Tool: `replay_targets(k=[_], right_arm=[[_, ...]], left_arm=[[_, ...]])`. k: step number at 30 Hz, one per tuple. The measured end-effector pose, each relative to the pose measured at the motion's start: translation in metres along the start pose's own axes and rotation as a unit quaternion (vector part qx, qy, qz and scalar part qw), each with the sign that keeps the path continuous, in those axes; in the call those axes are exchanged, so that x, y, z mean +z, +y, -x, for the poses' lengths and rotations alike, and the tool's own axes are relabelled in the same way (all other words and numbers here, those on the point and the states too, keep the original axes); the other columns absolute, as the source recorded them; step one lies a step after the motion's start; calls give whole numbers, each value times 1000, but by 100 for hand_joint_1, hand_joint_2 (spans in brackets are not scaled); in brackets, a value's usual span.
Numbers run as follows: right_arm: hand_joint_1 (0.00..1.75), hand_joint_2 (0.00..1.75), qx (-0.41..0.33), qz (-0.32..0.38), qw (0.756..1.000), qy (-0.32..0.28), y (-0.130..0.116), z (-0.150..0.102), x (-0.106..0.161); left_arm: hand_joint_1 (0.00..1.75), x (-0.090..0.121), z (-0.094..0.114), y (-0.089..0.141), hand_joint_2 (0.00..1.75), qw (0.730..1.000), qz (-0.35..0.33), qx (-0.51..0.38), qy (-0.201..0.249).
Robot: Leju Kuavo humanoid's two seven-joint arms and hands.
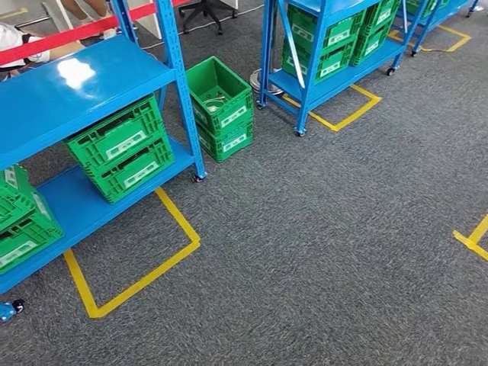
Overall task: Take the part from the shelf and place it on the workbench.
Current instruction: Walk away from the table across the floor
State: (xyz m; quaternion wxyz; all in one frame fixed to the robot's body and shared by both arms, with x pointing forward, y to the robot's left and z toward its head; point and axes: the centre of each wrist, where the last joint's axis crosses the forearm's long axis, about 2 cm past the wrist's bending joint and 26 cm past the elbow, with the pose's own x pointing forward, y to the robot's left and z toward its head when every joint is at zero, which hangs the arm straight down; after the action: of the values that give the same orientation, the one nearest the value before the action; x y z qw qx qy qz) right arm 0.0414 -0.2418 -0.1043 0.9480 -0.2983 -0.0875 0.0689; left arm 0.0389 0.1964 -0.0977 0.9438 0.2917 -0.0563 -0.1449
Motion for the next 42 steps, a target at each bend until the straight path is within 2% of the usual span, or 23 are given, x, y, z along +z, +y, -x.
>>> replay_targets(k=[42], right_arm=[[0, 0, 3, -3, 1000, -1, 1, 1, 0]], left_arm=[[0, 0, -4, 1, 0, 1000, 12, -1, -8]])
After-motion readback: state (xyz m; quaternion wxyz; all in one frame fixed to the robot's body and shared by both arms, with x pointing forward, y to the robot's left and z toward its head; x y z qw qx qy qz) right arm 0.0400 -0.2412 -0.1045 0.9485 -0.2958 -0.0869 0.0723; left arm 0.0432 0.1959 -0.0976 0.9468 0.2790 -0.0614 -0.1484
